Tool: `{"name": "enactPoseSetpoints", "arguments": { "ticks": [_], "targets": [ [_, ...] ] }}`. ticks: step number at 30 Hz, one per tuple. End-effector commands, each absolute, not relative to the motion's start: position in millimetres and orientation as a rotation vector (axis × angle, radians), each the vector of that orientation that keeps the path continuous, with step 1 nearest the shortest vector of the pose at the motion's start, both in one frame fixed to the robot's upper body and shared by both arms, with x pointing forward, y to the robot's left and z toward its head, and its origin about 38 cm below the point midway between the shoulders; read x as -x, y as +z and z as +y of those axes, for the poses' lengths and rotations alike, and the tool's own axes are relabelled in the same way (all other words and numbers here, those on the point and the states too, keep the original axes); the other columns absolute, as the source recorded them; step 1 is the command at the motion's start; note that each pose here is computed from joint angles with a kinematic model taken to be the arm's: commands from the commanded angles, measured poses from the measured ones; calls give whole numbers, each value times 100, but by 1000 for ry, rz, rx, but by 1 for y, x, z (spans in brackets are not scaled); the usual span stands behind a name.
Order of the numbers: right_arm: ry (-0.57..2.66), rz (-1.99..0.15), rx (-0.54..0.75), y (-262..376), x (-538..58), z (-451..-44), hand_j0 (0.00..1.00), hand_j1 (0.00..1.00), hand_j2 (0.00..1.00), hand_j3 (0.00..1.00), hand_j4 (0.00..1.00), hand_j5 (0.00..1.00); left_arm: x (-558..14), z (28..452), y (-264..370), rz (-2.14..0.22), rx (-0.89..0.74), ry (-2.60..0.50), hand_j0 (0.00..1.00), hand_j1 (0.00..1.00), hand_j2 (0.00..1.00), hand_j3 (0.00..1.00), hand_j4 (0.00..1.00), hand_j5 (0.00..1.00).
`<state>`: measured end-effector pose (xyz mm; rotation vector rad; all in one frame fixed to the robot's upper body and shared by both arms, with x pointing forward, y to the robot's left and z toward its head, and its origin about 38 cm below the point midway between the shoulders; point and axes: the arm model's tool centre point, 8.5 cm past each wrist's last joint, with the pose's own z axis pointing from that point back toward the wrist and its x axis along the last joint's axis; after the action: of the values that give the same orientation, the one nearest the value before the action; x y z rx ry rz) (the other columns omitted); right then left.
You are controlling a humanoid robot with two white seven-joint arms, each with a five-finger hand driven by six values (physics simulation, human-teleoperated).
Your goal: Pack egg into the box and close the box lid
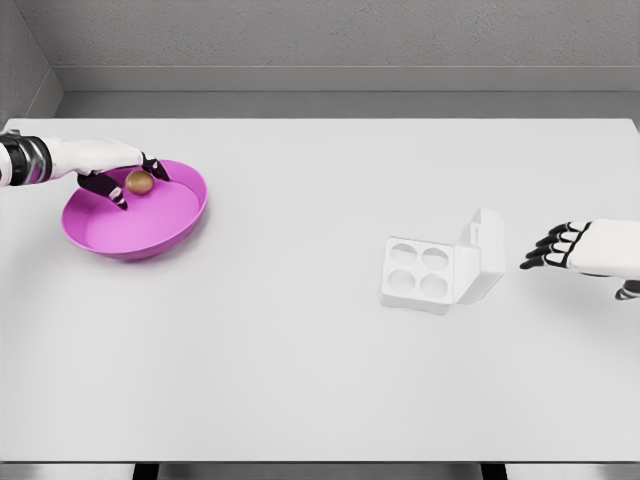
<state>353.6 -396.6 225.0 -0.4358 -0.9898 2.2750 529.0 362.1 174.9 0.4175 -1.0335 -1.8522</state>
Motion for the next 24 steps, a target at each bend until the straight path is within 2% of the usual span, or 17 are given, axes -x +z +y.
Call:
{"name": "enactPoseSetpoints", "arguments": {
  "ticks": [1, 4, 9, 14, 20, 21, 24],
  "targets": [
    [2271, -992, 436, 226, -354, -397, 100, 100, 100, 100, 100, 100, -528, 360, 172, -1018, -409, -1879, 66, 66, 66, 66, 66, 66],
    [2271, -990, 436, 226, -354, -397, 100, 100, 100, 100, 100, 100, -528, 356, 171, -1021, -403, -1882, 63, 63, 63, 63, 63, 63],
    [2272, -987, 436, 226, -353, -398, 100, 100, 100, 100, 100, 100, -529, 355, 172, -1025, -404, -1885, 41, 41, 41, 41, 41, 41],
    [2271, -990, 436, 226, -354, -397, 100, 100, 100, 100, 100, 100, -528, 356, 173, -1030, -407, -1883, 27, 27, 27, 27, 27, 27],
    [2271, -991, 438, 226, -354, -397, 100, 100, 100, 100, 100, 100, -528, 358, 175, -1034, -412, -1879, 26, 26, 26, 26, 26, 26],
    [2271, -991, 438, 226, -354, -397, 100, 100, 100, 100, 100, 100, -528, 359, 176, -1033, -413, -1878, 21, 21, 21, 21, 21, 21],
    [2271, -992, 440, 227, -354, -397, 100, 100, 100, 100, 100, 100, -528, 359, 178, -1036, -417, -1881, 16, 16, 16, 16, 16, 16]
  ]
}}
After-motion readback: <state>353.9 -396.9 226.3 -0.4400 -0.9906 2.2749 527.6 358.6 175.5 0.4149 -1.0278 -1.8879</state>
